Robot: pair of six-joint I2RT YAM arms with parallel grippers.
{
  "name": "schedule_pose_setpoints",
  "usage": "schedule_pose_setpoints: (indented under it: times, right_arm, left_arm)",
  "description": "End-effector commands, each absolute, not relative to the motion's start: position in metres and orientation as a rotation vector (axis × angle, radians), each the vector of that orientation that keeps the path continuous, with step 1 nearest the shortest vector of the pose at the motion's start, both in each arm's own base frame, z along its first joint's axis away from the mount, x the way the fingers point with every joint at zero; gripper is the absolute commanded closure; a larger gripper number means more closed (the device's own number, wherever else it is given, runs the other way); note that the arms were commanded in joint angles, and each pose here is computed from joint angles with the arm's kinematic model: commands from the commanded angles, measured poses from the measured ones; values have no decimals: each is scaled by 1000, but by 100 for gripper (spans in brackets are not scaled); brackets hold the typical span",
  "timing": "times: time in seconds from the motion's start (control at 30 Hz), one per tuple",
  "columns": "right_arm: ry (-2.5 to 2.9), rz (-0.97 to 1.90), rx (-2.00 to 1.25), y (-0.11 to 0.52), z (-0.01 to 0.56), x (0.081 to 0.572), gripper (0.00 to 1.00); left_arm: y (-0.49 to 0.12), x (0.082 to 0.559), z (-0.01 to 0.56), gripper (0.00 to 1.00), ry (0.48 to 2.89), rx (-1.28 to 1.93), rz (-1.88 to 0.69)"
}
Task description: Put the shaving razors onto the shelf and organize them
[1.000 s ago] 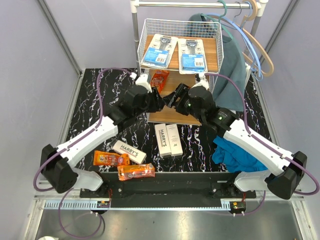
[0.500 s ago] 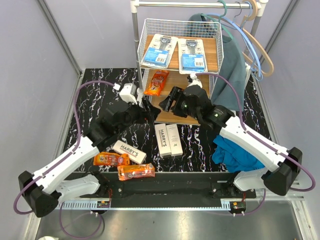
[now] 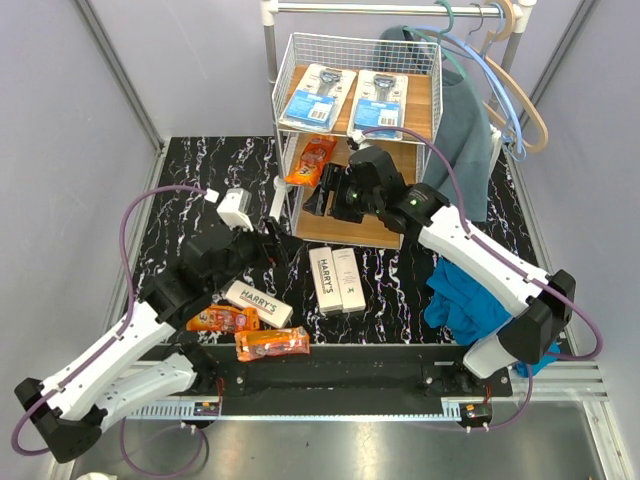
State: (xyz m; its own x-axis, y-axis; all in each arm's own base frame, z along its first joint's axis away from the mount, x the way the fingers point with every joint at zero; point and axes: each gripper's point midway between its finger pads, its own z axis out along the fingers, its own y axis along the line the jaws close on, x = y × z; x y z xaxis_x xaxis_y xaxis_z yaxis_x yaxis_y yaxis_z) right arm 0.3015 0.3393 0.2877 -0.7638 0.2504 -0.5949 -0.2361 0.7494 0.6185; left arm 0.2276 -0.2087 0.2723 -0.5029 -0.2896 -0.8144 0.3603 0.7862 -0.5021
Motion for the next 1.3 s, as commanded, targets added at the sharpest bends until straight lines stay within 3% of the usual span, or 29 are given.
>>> schedule_pose_setpoints:
  times: [0.0,0.07,0.47,0.77,0.9,1.27]
  right_arm:
    - [2200,987,-20,332,311,295,28]
    - [2183,1013,-15,329,314,290,27]
    - [2222,1086,-90,300,297,235,25]
    - [2508,1066,-388,349,199,158,25]
    - [2630,984,-551,386,137,128,25]
    - [2730,894,-745,433,53,107,24]
  left_arm:
    - [-194,223,268,5,1937,40,-736]
    - [-188,223,264,1,1954,29,-702]
    - [-174,208,179,1,2243,-143,-577]
    - [-156,175,114,1,2426,-421,-565]
    - [-144,176,123,1,2393,-483,-598]
    - [-113,200,172,1,2295,-485,-579]
